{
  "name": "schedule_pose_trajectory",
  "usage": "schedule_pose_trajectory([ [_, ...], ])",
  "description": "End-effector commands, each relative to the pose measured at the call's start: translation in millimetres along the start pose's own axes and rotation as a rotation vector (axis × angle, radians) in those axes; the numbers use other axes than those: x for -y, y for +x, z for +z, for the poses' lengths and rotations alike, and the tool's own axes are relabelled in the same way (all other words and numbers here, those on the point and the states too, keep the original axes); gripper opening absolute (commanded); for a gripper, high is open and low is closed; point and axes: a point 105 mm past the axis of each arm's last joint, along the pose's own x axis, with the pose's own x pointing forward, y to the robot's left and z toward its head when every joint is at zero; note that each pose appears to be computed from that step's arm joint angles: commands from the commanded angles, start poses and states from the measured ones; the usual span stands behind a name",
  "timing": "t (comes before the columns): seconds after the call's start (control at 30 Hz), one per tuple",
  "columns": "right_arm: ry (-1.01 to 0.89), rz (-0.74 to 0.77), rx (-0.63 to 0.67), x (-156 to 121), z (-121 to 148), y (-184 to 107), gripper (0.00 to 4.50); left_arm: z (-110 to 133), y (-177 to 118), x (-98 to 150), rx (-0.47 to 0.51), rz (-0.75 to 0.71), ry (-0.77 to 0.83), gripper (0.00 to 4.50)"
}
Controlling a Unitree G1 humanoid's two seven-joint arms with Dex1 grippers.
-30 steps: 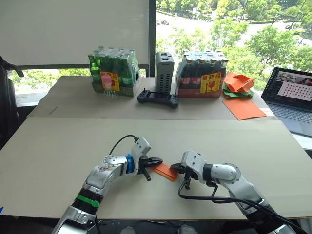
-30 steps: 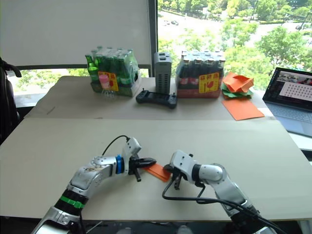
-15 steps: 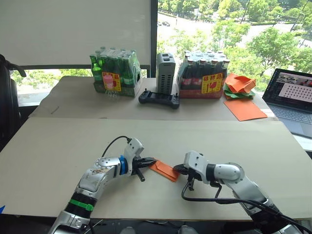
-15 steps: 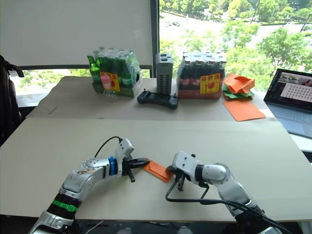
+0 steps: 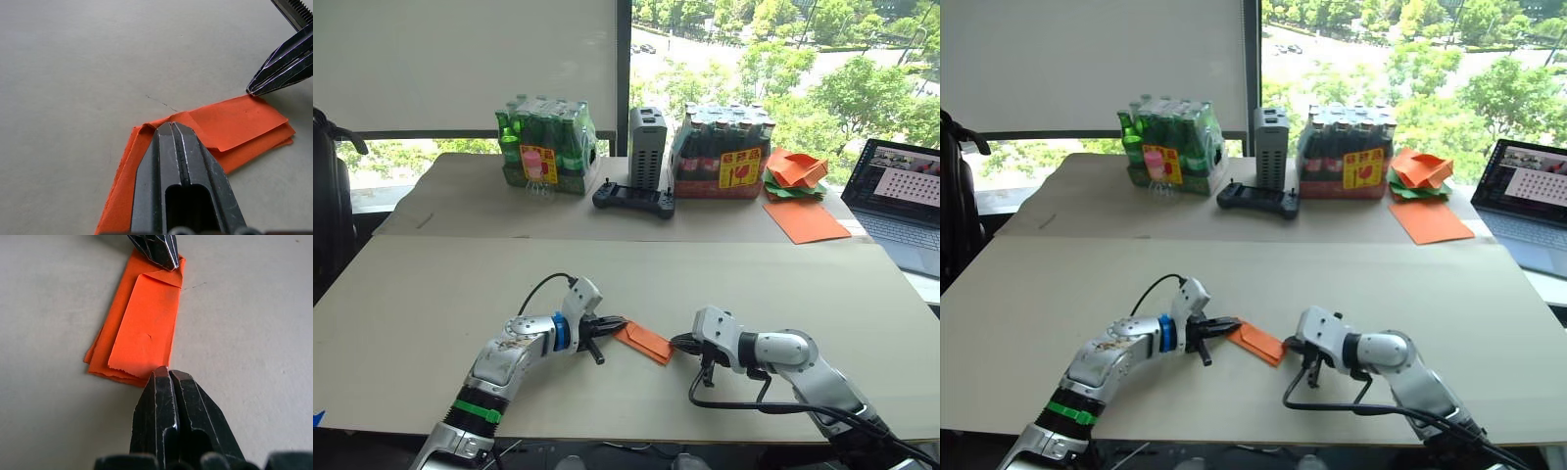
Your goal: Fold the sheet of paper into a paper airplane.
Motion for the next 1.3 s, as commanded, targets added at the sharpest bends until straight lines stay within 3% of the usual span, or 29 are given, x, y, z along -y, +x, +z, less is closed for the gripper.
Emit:
schedule_pose_trajectory([
  [0.03,0.012,-0.171,0.114,31,24,1,0.15,-7,-4,-13,-0.036,0.069,-0.035,0.00],
  [0.27,-0.001,-0.255,0.422,45,97,-5,0.15,34,-12,-15,0.092,0.074,-0.050,0.00],
  [0.4,-0.010,-0.125,0.532,26,136,-8,0.15,60,-22,-11,0.162,0.072,-0.043,0.00],
  [0.57,-0.089,0.103,0.409,-14,114,-4,0.15,78,-36,-4,0.209,0.069,-0.041,0.00],
  [0.7,-0.091,0.163,0.336,-23,94,-4,0.15,83,-45,0,0.221,0.077,-0.041,0.00],
  [1.0,-0.138,0.091,0.191,-8,64,8,0.15,75,-72,6,0.207,0.083,-0.039,0.00],
  [1.03,-0.137,0.083,0.189,-6,64,8,0.66,72,-75,7,0.200,0.080,-0.040,0.00],
  [1.3,-0.107,0.079,0.220,-1,72,10,3.26,50,-93,6,0.148,0.071,-0.065,0.00],
])
